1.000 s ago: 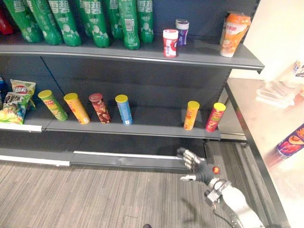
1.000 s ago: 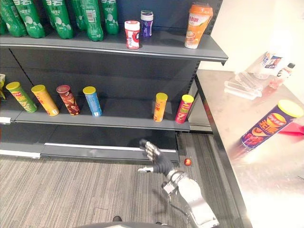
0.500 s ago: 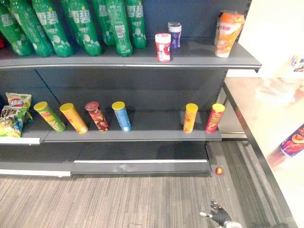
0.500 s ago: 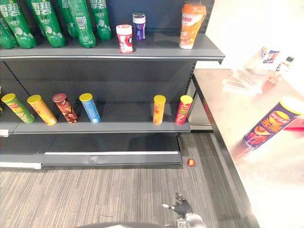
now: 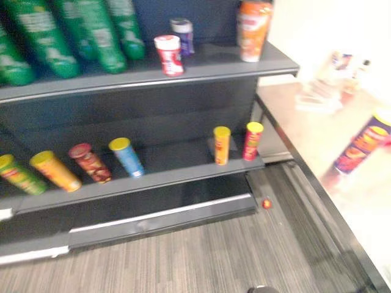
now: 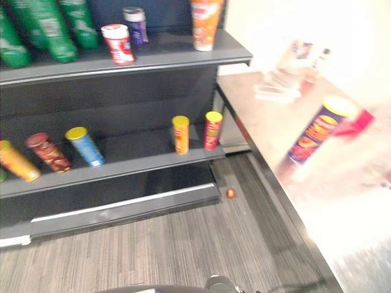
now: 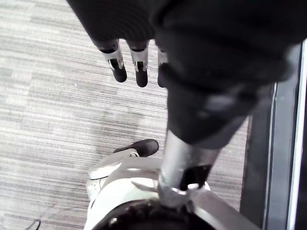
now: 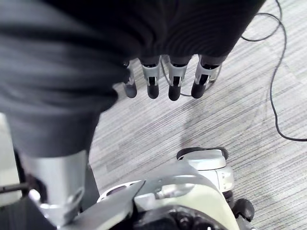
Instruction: Put the gum and the chips on the shelf.
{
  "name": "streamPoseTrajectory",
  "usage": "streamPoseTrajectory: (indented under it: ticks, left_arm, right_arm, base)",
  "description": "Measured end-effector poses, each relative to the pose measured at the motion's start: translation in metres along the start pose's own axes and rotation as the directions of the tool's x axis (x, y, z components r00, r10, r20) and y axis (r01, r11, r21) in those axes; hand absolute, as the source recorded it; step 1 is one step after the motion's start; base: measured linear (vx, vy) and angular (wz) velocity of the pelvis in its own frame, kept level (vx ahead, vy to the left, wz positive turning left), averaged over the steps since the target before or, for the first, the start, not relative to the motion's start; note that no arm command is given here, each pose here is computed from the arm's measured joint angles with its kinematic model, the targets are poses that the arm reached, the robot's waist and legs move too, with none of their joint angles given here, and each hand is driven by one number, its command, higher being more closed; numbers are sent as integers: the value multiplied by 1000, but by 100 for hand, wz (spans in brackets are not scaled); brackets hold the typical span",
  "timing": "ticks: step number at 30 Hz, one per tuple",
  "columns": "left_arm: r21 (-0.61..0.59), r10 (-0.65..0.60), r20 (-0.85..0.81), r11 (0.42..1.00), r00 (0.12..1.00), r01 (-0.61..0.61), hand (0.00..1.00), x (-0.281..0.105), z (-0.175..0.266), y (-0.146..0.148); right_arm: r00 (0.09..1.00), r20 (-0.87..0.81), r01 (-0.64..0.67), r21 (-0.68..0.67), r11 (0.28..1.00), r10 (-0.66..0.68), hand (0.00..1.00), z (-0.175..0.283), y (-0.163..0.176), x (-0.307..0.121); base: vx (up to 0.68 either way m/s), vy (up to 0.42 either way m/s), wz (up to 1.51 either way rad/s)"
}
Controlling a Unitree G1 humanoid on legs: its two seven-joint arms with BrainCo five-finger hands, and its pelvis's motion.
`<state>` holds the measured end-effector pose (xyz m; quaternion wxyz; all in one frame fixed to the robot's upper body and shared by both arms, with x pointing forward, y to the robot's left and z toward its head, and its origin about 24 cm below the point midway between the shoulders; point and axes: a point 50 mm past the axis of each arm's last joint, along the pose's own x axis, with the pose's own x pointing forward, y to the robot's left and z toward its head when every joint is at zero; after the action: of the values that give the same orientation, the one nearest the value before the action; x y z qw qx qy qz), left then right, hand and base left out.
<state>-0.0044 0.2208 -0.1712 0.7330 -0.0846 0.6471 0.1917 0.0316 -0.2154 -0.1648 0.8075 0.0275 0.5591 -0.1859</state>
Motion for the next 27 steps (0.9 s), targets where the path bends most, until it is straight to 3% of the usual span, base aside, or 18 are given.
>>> streamPoseTrajectory:
  ticks: [6,12,17,27]
  left_arm:
    - [9,15,32,1000,999,-15,0,0,15,16]
    - [-1,-2,23,1000,1000,2,0,1,15,2]
    - [-102,-2,47,995,999,7,0,-1,19,16]
    - [-293,-54,101,953,993,81,0,-2,14,-6]
  right_arm:
    - [1000,9,-16,-23,1000,16,0,3,0,2]
    - [999,26,23,-12,1000,-23,0,8,-6,3]
    - [998,61,4,-19,1000,-3,0,18,1,5]
    - [995,102,4,-108,994,7,0,40,-2,9]
  base:
    - [102,-6,-146]
    - [169,-50,-21]
    - [217,-157,-19]
    - [163,79,-98]
